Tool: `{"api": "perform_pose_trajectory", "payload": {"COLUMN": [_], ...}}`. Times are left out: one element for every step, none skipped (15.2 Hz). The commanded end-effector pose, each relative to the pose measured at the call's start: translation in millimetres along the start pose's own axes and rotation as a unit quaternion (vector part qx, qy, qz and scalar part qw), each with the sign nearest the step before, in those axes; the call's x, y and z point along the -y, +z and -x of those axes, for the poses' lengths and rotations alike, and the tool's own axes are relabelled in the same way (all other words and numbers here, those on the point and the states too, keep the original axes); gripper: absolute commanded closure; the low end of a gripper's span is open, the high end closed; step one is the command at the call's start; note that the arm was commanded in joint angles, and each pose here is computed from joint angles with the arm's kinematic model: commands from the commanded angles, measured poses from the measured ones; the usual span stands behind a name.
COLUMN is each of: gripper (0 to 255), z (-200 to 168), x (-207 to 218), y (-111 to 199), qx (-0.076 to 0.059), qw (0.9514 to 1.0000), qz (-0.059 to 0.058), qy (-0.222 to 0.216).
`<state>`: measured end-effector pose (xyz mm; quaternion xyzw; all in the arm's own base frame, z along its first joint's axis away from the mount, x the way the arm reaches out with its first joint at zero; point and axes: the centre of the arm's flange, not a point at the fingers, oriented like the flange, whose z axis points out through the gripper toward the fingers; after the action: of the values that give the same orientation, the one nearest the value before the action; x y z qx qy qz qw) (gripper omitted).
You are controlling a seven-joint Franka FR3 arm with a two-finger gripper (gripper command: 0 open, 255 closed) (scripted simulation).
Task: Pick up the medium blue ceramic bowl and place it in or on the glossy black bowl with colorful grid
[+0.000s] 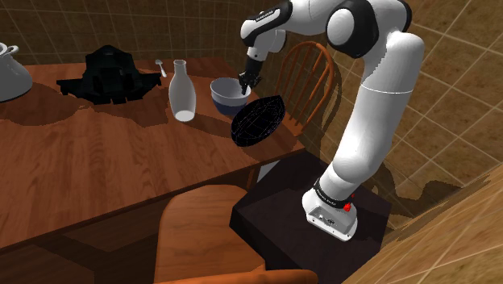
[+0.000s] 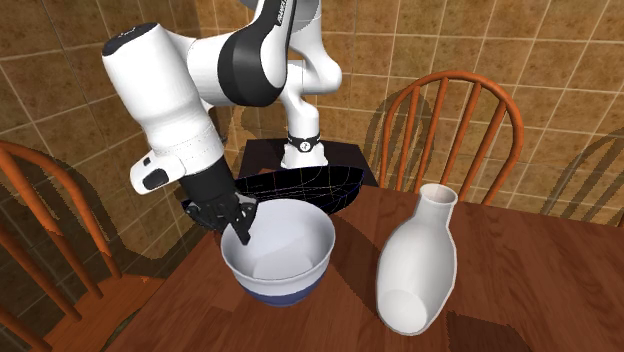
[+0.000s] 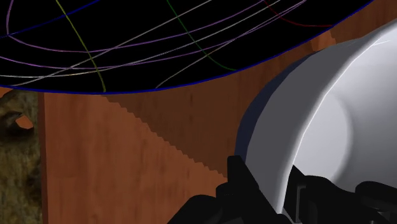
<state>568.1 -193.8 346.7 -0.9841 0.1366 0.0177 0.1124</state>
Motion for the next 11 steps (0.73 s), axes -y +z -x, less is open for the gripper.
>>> {"api": "perform_pose_trajectory", "payload": {"gripper": [255,255,255,255,255,255,255,255,255,255,255], "z": [0.4,0.7,1.1,1.4,1.8,2.1,2.5,2.8,3.2,3.5,3.8], "x": [2.4,3.6,4.7,5.8,7.0,8.1,9.3,10.4,11.6,12.7,13.8], "y": [-10.2,-15.4,-20.5,-25.7,-30.8,-35.9,-41.1,-46.2,-51.4,-56.5,-61.7], "qx": [-0.001,-0.001,-0.001,-0.001,-0.001,-0.001,-0.001,-0.001,-0.001,-0.001,-0.001], "qw": [1.0,1.0,1.0,1.0,1.0,1.0,1.0,1.0,1.0,1.0,1.0], "qz": [0.0,0.0,0.0,0.0,0.0,0.0,0.0,0.0,0.0,0.0,0.0], "qy": [0.0,0.0,0.0,0.0,0.0,0.0,0.0,0.0,0.0,0.0,0.0]}}
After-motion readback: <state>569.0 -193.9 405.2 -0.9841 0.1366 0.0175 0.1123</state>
